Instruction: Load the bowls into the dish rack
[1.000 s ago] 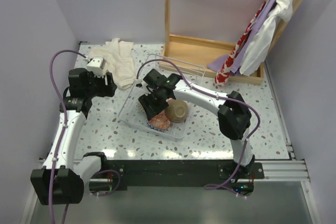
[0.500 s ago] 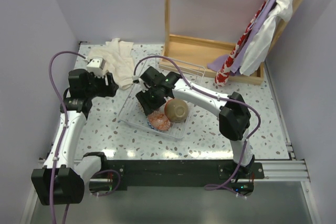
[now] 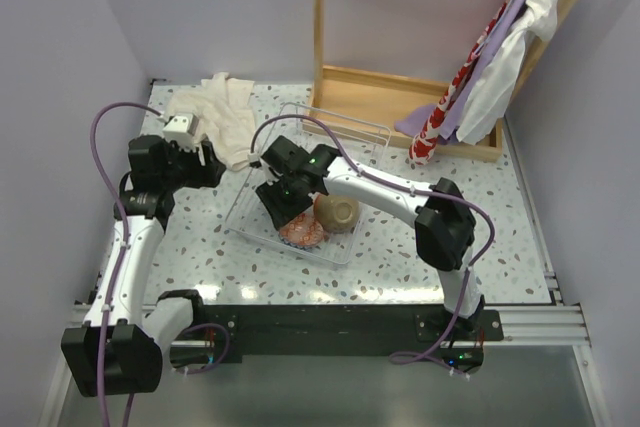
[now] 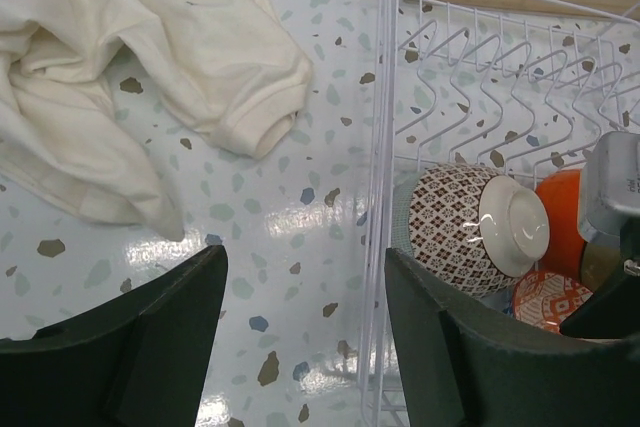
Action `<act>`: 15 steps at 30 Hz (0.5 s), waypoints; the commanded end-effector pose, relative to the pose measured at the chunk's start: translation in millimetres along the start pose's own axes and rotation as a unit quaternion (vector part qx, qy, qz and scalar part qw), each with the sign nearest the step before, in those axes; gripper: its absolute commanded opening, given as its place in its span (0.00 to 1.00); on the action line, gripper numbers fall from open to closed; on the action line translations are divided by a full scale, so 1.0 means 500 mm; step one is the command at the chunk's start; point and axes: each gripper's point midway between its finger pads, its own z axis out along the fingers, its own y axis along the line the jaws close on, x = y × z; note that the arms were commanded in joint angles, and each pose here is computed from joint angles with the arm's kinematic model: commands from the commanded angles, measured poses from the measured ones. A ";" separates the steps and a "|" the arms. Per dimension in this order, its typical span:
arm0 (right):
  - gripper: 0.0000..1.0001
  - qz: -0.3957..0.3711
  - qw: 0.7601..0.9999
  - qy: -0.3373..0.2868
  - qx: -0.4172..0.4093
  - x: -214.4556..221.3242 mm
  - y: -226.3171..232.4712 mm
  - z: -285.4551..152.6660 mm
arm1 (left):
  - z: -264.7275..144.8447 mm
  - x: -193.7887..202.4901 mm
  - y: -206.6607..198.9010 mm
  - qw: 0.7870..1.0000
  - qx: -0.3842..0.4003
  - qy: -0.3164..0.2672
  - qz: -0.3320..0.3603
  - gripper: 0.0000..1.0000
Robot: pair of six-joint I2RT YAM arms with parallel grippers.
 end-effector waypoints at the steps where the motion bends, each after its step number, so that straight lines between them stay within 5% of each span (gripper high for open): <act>1: 0.53 -0.007 1.000 0.020 0.003 0.029 0.018 -0.013 | -0.002 -0.022 -0.006 1.000 0.011 -0.027 -0.003 0.69; 10: 0.55 -0.027 0.999 0.033 0.002 0.058 0.029 -0.013 | 0.001 -0.007 -0.012 0.999 0.021 -0.027 -0.009 0.69; 12: 0.48 -0.030 0.999 0.036 0.001 0.066 0.033 -0.011 | 0.000 -0.004 -0.013 0.999 0.022 -0.027 -0.011 0.69; 13: 0.33 -0.030 0.999 0.039 0.003 0.071 0.032 -0.009 | 0.000 -0.003 -0.015 0.999 0.023 -0.027 -0.011 0.69; 15: 0.24 -0.030 0.999 0.039 0.007 0.073 0.030 -0.010 | -0.001 -0.005 -0.015 0.999 0.023 -0.028 -0.009 0.69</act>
